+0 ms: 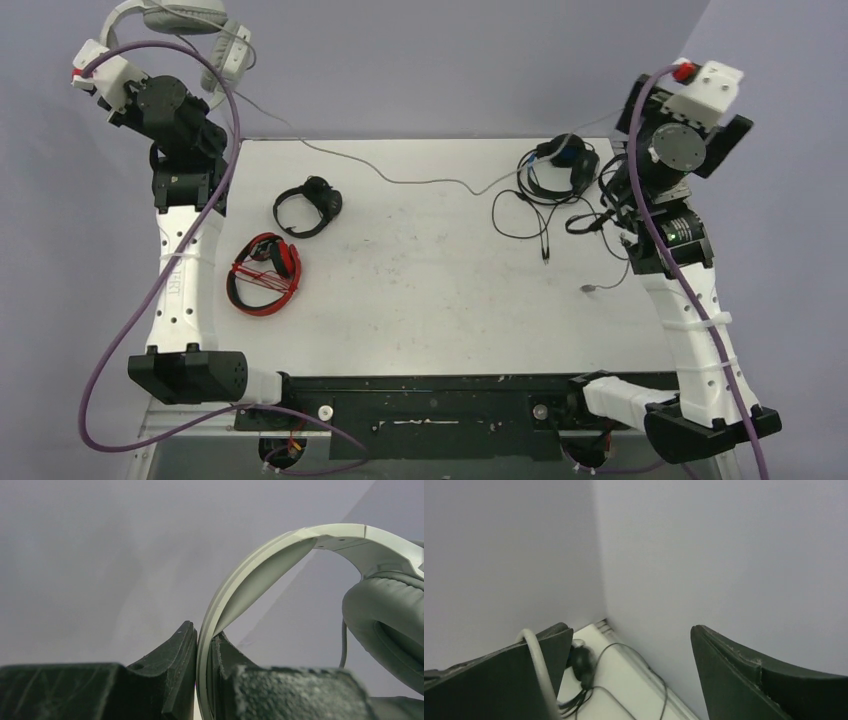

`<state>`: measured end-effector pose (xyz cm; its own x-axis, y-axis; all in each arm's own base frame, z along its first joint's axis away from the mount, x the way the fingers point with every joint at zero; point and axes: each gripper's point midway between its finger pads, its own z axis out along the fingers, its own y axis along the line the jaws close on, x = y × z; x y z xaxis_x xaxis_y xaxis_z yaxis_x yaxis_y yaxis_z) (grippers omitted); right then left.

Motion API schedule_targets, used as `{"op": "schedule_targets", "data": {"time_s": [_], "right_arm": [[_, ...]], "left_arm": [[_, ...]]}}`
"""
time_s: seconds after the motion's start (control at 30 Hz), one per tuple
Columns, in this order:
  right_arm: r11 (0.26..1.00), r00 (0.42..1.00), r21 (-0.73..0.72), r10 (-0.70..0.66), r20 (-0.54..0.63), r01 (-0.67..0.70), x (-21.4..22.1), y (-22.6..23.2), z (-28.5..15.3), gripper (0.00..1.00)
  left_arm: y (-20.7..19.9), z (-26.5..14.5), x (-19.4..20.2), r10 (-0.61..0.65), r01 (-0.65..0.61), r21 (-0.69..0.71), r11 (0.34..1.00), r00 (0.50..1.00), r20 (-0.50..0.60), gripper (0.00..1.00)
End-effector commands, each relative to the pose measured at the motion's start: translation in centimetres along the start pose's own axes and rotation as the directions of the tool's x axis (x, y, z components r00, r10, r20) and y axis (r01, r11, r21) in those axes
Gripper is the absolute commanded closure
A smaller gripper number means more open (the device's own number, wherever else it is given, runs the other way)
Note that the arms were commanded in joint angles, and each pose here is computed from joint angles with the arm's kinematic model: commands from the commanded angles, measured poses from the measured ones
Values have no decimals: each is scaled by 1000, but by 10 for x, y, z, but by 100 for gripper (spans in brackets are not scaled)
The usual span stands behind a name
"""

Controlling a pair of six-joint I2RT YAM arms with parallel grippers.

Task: Wrap the headphones
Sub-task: Untie the headphones cable from the headphones.

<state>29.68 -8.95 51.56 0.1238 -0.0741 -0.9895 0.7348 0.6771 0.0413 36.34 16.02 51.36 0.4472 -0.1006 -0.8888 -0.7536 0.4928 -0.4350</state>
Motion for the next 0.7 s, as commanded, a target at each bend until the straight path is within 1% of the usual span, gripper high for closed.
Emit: {"op": "schedule_targets", "data": {"time_s": [0.0, 0.07, 0.13, 0.2, 0.27, 0.33, 0.37, 0.4, 0.43, 0.47, 0.5, 0.53, 0.57, 0.6, 0.67], "right_arm": [[817, 985, -565, -166, -43, 113, 36, 86, -54, 5], [702, 981, -710, -173, -88, 61, 65, 115, -78, 1], [593, 970, -804, -211, -117, 32, 91, 136, -98, 0], [500, 963, -866, -221, -152, -22, 106, 153, -117, 0], [435, 952, -896, -224, -207, -93, 119, 165, -132, 0], [418, 930, -898, -257, -262, -137, 140, 172, -139, 0], [431, 909, -891, -301, -289, -141, 155, 173, -139, 0], [467, 882, -876, -352, -313, -124, 169, 171, -135, 0], [527, 851, -845, -398, -343, -94, 183, 166, -128, 0], [559, 823, -827, -439, -360, -64, 195, 161, -123, 0], [559, 813, -828, -462, -355, -44, 199, 160, -122, 0], [543, 822, -839, -456, -342, -48, 198, 161, -124, 0], [503, 842, -861, -432, -322, -72, 194, 166, -131, 0], [390, 867, -912, -400, -296, -131, 190, 177, -151, 0], [182, 931, -965, -281, -234, -187, 170, 196, -182, 0]], "left_arm": [[-41, -14, -42, -235, 234, 173, 957, 972, -16, 100], [-52, -20, -43, -242, 244, 218, 945, 970, -39, 100], [-59, -24, -45, -248, 255, 254, 933, 967, -61, 100], [-77, -40, -42, -254, 275, 316, 908, 961, -108, 100], [-88, -52, -41, -250, 284, 357, 890, 958, -137, 100], [-102, -66, -40, -246, 296, 404, 866, 954, -171, 100], [-107, -72, -40, -244, 302, 425, 854, 952, -185, 100], [-112, -78, -40, -244, 308, 442, 842, 950, -197, 100], [-116, -82, -41, -243, 312, 457, 833, 948, -206, 100], [-119, -87, -43, -243, 317, 471, 823, 946, -212, 100], [-122, -90, -45, -243, 321, 481, 816, 945, -219, 100], [-125, -93, -46, -241, 325, 490, 809, 944, -227, 100], [-128, -96, -48, -241, 331, 503, 799, 941, -237, 100], [-130, -99, -50, -245, 342, 511, 789, 937, -249, 100], [-133, -105, -53, -253, 361, 526, 770, 930, -268, 100]]}}
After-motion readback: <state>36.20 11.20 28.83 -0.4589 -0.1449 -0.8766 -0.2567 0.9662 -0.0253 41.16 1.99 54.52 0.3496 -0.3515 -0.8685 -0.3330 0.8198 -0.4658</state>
